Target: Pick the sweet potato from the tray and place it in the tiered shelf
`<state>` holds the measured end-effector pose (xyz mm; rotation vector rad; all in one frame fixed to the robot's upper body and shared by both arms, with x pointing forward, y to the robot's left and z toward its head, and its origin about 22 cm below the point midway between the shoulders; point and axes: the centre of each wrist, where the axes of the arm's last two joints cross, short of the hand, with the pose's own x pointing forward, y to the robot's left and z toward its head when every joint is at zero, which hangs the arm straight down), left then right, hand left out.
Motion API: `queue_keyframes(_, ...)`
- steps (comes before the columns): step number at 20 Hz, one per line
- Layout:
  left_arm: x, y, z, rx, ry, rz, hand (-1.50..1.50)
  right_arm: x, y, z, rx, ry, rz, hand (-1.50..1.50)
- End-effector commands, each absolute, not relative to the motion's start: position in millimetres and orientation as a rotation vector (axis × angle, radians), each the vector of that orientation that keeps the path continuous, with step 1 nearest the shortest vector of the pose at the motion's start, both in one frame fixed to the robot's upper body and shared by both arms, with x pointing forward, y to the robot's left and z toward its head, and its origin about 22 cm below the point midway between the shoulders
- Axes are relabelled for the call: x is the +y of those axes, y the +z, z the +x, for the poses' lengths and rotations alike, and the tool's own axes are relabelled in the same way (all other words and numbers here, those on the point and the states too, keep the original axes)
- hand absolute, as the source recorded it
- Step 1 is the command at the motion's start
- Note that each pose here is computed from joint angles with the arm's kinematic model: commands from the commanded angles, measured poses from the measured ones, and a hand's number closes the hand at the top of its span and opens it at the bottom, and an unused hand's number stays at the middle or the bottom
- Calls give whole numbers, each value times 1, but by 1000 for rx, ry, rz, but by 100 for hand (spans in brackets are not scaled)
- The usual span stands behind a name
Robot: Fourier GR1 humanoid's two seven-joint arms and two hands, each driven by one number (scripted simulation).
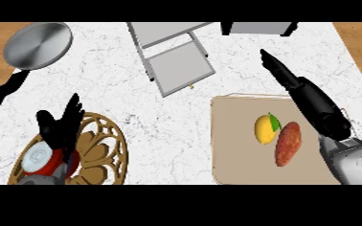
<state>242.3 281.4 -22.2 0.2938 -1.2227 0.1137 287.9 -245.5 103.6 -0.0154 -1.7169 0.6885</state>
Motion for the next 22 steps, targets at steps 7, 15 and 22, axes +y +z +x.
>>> queue_keyframes(7, 303, -36, 222, -1142, 182, 272, 0, -414, 68, 226, -1232, 247, -958, 150)
queue_keyframes(15, 303, -29, 228, -1103, 86, 109, 0, -408, 23, 104, -1294, -231, -927, -150)
queue_keyframes(22, 300, -28, 236, -1105, 49, 102, 0, -371, 80, 79, -1262, -42, -746, -150)
